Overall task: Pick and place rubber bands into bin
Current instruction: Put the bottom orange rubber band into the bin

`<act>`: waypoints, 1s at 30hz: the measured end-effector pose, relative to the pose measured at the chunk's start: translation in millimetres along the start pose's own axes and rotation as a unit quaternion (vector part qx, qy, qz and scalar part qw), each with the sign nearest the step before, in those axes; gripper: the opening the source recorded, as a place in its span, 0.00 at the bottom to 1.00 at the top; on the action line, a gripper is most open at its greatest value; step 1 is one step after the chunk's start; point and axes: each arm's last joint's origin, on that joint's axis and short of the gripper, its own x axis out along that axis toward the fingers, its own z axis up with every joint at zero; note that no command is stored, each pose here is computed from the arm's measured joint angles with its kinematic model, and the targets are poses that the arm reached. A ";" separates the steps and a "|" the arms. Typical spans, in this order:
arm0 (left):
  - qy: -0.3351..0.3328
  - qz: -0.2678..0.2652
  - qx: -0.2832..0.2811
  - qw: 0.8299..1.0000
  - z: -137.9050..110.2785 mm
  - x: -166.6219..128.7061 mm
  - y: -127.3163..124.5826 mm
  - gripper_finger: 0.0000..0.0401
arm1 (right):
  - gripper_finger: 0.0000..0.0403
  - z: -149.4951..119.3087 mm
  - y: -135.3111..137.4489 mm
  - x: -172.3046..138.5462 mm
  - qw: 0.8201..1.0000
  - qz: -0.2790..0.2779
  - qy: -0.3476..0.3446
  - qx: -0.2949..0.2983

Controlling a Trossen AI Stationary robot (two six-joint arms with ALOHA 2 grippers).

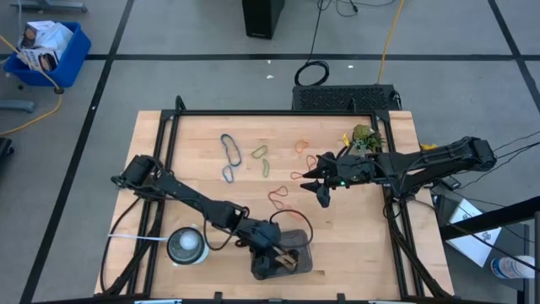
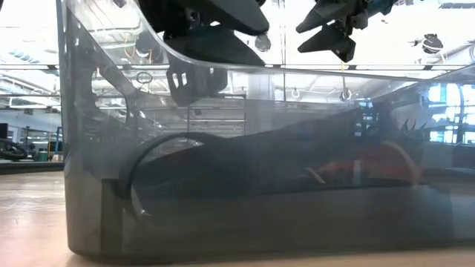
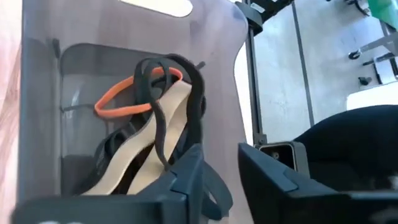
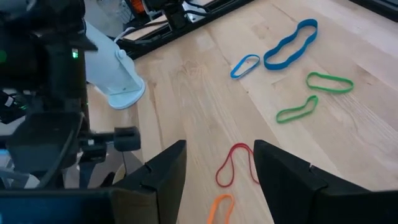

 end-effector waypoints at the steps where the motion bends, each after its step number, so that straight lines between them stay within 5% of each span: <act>1: 0.004 -0.008 0.002 1.000 2.3 -4.4 -0.3 0.30 | 0.45 -0.1 0.0 0.0 1.000 0.000 0.000 0.000; 7: -0.053 -0.062 0.066 0.995 30.2 -57.2 -15.4 0.39 | 0.45 -1.1 -0.5 0.0 0.999 -0.003 0.006 -0.042; 15: -0.171 -0.075 0.178 0.966 52.2 -168.4 -37.5 0.40 | 0.45 0.3 -4.3 0.3 0.999 -0.012 0.006 -0.051; 22: -0.229 -0.035 0.240 0.943 39.0 -254.2 -42.8 0.40 | 0.45 19.3 -9.6 -8.2 0.996 -0.061 0.053 -0.044; 30: -0.253 0.070 0.235 0.936 12.9 -303.9 -39.2 0.40 | 0.45 18.4 -8.3 16.2 0.981 -0.103 0.156 -0.053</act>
